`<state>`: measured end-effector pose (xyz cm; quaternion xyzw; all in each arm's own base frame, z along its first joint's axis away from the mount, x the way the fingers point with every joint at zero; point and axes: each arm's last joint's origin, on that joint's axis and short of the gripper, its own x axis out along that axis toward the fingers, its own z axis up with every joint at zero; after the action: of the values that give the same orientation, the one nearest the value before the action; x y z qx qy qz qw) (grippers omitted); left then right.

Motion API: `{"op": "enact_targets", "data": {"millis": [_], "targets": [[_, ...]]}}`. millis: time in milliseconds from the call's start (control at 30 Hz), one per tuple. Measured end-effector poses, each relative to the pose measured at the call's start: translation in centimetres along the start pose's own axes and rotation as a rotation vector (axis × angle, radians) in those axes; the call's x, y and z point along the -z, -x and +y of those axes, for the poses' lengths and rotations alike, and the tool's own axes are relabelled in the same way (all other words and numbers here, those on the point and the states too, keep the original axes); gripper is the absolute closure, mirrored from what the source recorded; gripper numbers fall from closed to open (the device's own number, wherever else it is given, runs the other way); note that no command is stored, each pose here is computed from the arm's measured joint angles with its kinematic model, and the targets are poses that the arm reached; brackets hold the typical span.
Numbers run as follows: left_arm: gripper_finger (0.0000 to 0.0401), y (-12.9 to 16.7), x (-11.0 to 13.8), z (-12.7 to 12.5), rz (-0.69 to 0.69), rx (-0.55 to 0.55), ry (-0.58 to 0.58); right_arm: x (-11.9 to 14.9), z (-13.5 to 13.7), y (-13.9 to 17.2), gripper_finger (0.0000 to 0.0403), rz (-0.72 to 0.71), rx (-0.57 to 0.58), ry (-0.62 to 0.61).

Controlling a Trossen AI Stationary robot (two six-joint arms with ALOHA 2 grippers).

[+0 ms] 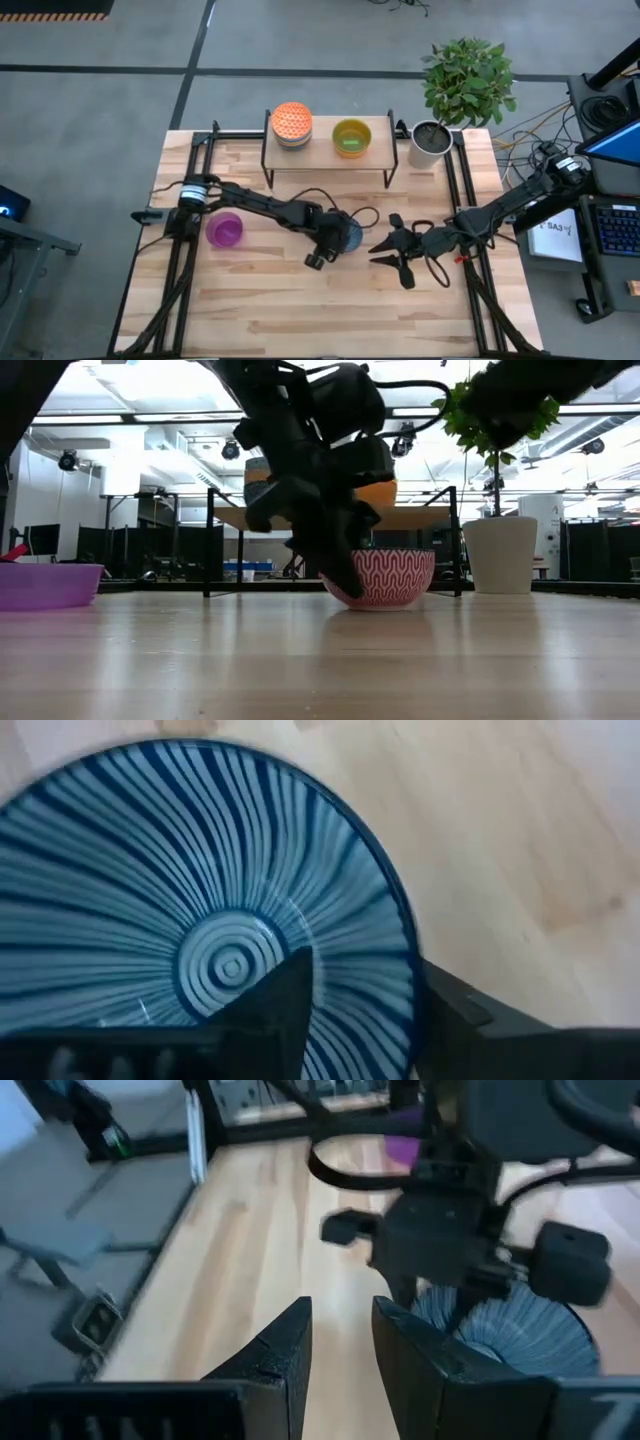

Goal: Place and stack bowls onto a shelf
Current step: Stack the patterned blue bowl on top of the patterned orange bowl on the shelf

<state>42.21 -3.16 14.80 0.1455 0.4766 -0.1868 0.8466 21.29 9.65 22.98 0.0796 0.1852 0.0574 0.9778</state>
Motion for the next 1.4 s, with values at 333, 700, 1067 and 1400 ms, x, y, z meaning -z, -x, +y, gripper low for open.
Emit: {"op": "enact_targets", "data": {"millis": [333,700,1067,1400], "targets": [[0.0389,1.3,-0.5,0.0,-0.015,-0.022,-0.020,0.1,0.1,-0.1,0.0305,-0.006,-0.002,0.017],[0.0394,7.3,-1.7,-1.3,-0.034,-0.043,-0.063,0.0,0.1,-0.1,0.0305,-0.008,-0.003,0.024],[0.0387,18.2,-0.6,-2.1,-0.020,-0.259,-0.065,0.0,0.1,-0.1,0.0305,-0.015,-0.005,0.048],[0.0395,28.8,3.8,0.5,-0.082,-0.577,0.056,-0.1,0.1,-0.1,0.0305,-0.021,-0.006,0.058]]}}
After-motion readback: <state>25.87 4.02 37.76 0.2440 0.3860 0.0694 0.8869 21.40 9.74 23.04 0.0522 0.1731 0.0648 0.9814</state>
